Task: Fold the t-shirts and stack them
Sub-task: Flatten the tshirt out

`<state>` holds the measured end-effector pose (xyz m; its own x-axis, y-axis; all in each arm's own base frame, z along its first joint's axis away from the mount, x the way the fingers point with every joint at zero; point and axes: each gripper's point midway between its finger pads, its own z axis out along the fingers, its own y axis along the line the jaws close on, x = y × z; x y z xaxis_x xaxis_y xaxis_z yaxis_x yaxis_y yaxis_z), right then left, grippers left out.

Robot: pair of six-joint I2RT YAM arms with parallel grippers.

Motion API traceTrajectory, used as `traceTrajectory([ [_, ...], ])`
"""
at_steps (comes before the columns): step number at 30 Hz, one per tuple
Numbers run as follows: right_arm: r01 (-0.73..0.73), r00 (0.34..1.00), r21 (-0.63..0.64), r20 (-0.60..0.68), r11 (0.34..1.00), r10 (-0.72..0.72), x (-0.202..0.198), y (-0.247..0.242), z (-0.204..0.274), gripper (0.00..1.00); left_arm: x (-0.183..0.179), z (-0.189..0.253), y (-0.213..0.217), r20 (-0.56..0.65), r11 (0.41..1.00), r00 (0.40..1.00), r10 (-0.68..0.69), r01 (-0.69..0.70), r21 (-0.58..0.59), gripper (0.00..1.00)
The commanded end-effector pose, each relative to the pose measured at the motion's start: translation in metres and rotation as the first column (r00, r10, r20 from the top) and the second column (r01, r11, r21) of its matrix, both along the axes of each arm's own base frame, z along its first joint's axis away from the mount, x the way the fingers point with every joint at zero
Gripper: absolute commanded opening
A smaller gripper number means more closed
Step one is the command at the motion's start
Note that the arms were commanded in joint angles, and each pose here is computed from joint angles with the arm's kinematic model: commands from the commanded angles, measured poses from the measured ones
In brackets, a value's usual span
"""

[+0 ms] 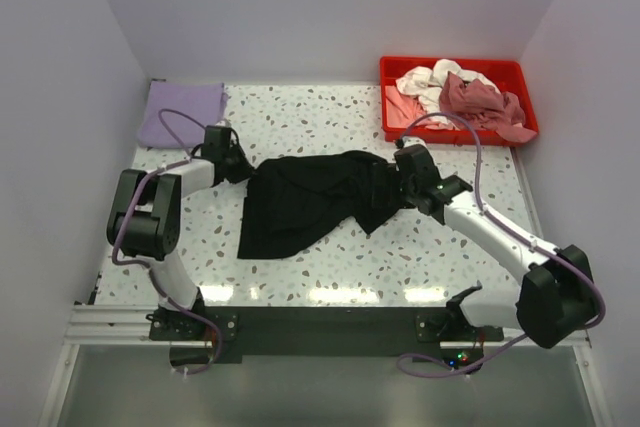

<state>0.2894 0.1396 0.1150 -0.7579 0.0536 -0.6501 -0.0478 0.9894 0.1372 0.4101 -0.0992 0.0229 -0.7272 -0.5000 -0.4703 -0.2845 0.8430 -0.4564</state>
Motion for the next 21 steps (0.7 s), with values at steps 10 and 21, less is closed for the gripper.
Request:
traceTrajectory([
  [10,-0.176,0.969,0.206,-0.139,0.963,0.206,0.009,0.068,-0.041,0.82,0.012,0.087,0.005,0.29,1.0,0.957,-0.022,0.019,0.013,0.0],
  [21,-0.165,0.984,0.153,0.099,0.974,0.151,0.04,0.057,0.031,0.0,-0.007,0.152,0.007,0.417,1.0,0.909,-0.019,0.021,-0.002,0.0],
])
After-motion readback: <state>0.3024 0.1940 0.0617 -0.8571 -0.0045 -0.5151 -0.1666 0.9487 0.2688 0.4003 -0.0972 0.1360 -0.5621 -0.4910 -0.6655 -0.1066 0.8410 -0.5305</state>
